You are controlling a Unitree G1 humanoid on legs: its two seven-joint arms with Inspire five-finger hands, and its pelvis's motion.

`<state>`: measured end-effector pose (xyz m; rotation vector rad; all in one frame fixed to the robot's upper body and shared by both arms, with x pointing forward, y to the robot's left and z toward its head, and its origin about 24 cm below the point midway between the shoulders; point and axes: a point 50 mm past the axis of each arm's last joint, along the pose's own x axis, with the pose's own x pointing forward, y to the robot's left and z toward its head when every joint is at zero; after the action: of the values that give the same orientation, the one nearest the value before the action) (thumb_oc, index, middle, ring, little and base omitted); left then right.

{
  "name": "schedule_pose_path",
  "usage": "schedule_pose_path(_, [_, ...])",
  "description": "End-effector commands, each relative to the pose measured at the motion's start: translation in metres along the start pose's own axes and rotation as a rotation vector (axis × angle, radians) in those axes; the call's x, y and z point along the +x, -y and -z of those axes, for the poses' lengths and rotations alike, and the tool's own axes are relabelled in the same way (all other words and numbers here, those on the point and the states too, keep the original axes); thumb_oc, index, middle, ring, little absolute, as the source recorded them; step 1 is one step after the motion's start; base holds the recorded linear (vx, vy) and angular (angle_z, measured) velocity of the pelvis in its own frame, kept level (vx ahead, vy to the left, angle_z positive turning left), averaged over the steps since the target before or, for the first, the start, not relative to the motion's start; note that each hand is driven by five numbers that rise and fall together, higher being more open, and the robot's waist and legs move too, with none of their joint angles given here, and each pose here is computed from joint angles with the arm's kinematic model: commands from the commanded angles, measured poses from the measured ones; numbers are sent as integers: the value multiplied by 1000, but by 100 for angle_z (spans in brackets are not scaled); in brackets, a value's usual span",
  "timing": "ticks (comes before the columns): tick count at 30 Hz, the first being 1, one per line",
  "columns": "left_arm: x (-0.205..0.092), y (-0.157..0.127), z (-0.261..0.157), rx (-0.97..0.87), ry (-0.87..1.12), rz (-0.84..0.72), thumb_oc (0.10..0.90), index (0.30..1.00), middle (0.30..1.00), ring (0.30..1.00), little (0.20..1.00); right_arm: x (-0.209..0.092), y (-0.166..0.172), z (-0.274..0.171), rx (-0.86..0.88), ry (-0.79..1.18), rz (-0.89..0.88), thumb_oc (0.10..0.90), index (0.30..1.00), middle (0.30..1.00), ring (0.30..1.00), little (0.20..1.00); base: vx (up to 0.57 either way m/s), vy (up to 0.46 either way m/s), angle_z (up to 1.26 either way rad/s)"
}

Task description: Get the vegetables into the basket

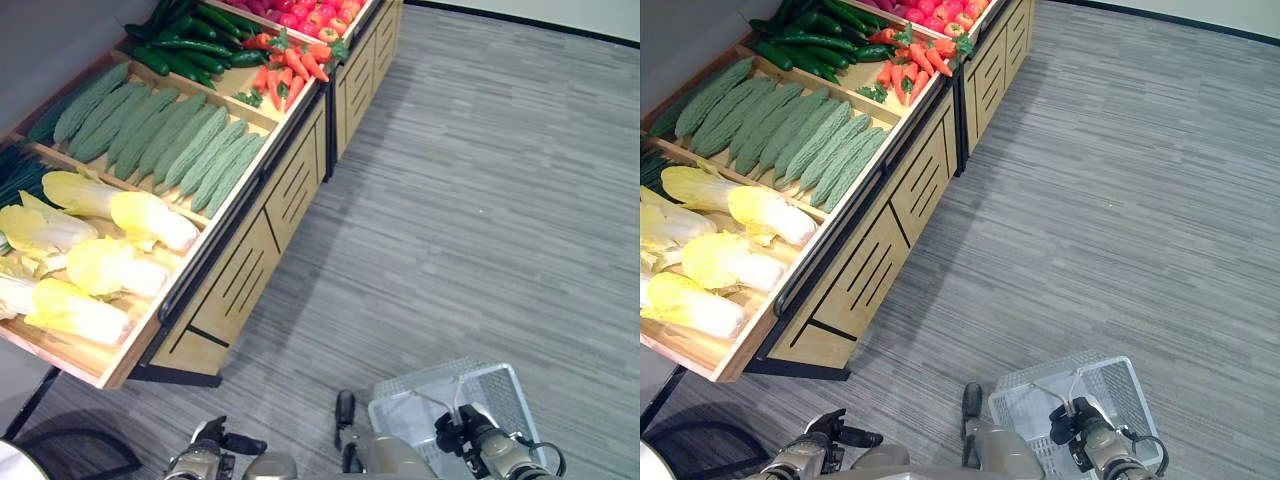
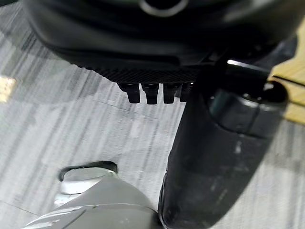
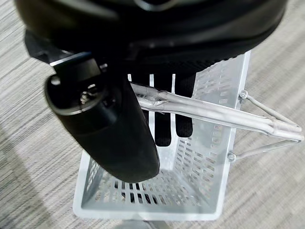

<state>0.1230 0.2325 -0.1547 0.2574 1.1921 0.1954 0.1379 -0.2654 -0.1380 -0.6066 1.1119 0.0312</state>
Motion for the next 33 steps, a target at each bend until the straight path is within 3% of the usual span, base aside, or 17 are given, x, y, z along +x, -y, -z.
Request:
schedule_pose_path(1, [0,-9,10,-2,-42,-33,900,1000,1000,1000,1000,-3,11,18,-20,-40,21,400,300,300,300,300,295,-178,29])
schedule_pose_path(13, [-1,-6,16,33,-52,-26,900,1000,1000,1000,1000,-3,12,15,-34,-22,28,400,300,300,300,300,60,7,46])
schedule_pose_path(33, [-1,-25,18,44,-54,-73,900,1000,1000,1000,1000,0,-10,-7,-71,22,-35,400,300,300,300,300,64,200,-10])
